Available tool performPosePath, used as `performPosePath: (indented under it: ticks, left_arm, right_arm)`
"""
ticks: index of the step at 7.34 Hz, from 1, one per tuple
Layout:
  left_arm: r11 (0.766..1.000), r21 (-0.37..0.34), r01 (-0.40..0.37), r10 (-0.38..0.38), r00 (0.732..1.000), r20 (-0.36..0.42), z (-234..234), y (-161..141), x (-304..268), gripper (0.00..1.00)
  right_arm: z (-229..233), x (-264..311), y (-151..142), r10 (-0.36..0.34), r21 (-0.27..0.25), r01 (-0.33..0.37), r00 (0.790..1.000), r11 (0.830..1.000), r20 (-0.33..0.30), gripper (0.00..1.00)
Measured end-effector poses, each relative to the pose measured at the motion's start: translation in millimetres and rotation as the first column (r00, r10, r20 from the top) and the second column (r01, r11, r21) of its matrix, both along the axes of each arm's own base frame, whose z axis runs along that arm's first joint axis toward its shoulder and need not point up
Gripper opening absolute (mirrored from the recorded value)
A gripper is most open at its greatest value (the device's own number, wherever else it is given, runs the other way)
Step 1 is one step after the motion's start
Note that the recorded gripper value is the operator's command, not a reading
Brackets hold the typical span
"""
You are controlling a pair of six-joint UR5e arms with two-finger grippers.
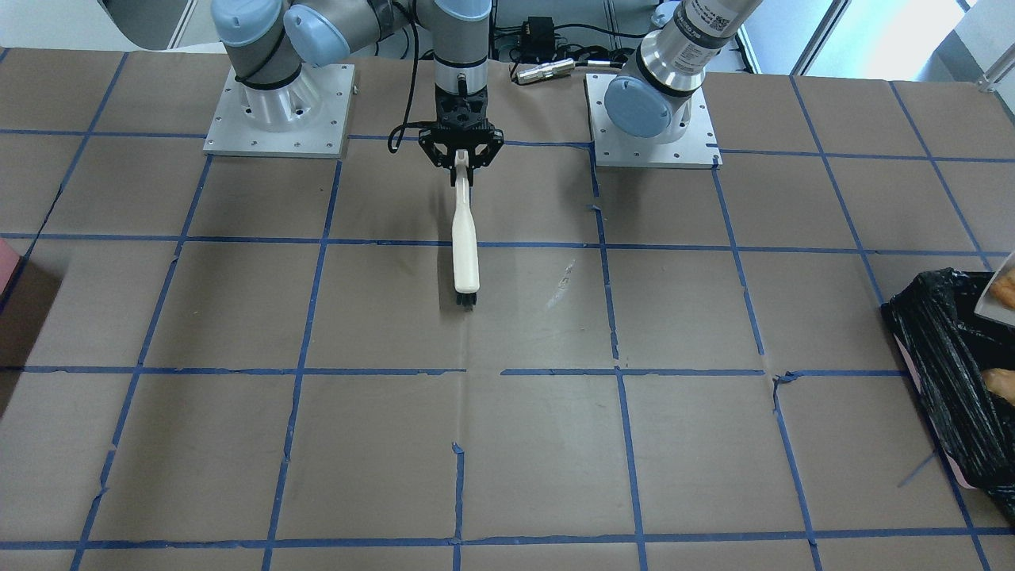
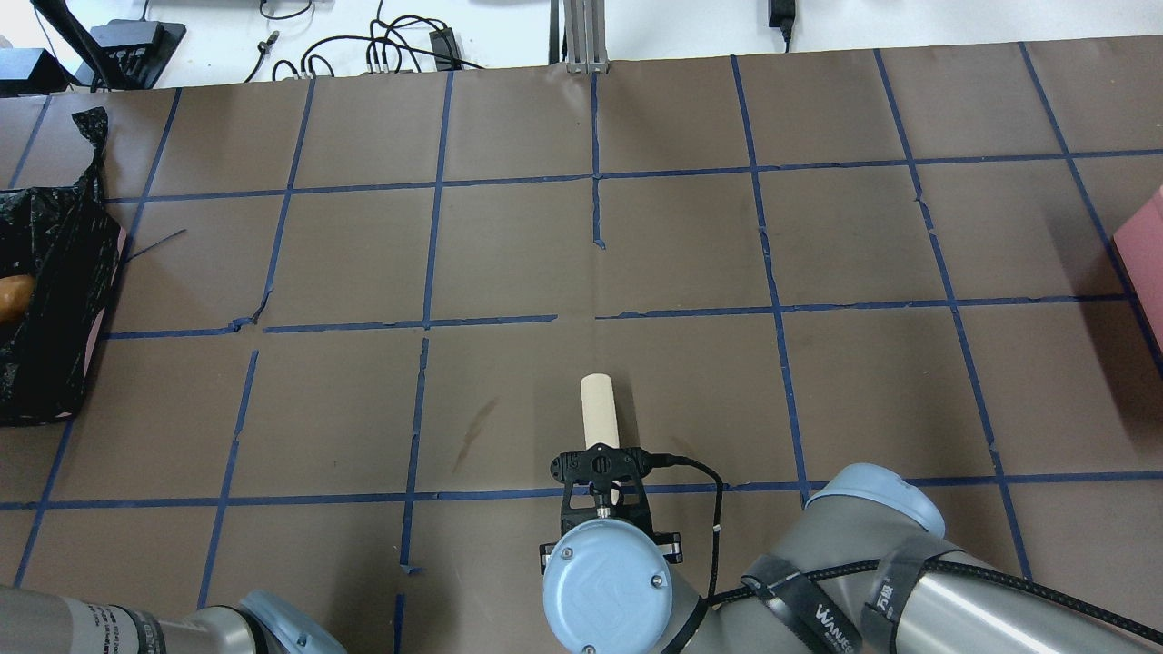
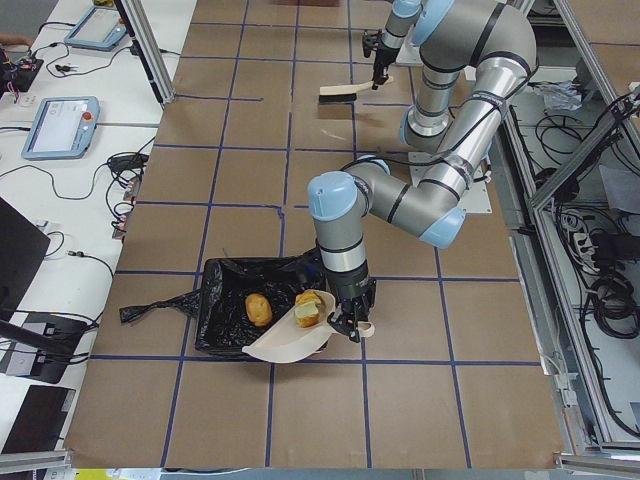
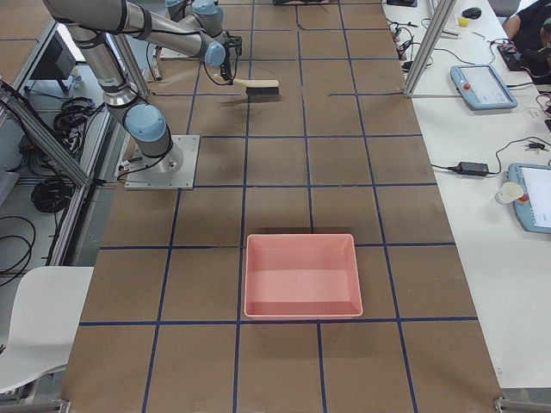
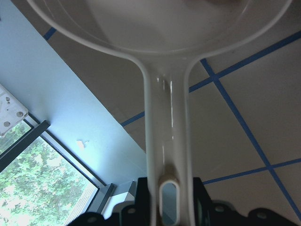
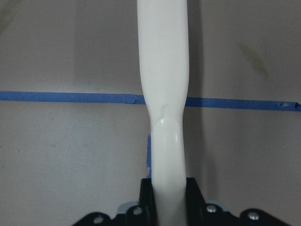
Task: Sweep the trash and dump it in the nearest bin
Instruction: 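Tip the dustpan to dump the scraps into the trash bag with the left gripper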
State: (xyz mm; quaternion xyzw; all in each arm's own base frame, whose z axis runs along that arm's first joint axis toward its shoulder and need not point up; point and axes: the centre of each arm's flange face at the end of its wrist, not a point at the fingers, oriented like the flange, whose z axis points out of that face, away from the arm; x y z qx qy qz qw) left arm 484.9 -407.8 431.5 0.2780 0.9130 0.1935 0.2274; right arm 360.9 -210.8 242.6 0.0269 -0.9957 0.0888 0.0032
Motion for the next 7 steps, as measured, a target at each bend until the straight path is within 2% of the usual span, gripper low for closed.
performPosePath:
  ticks: [2,7]
  left_arm:
    - [0.999,0.037,0.031,-0.032,0.999,0.043,21,-9,-24,0.02]
    - [0.991,0.092,0.098,-0.105,0.991,0.079,42,-19,-43,0.02]
  right_arm:
    - [0,0,0,-0.002,0.014,0.002,1.000,1.000,0.018,0.13]
    - [-1,2,-2,-0.009,0.026,0.007,0.999,1.000,0.050,0.14]
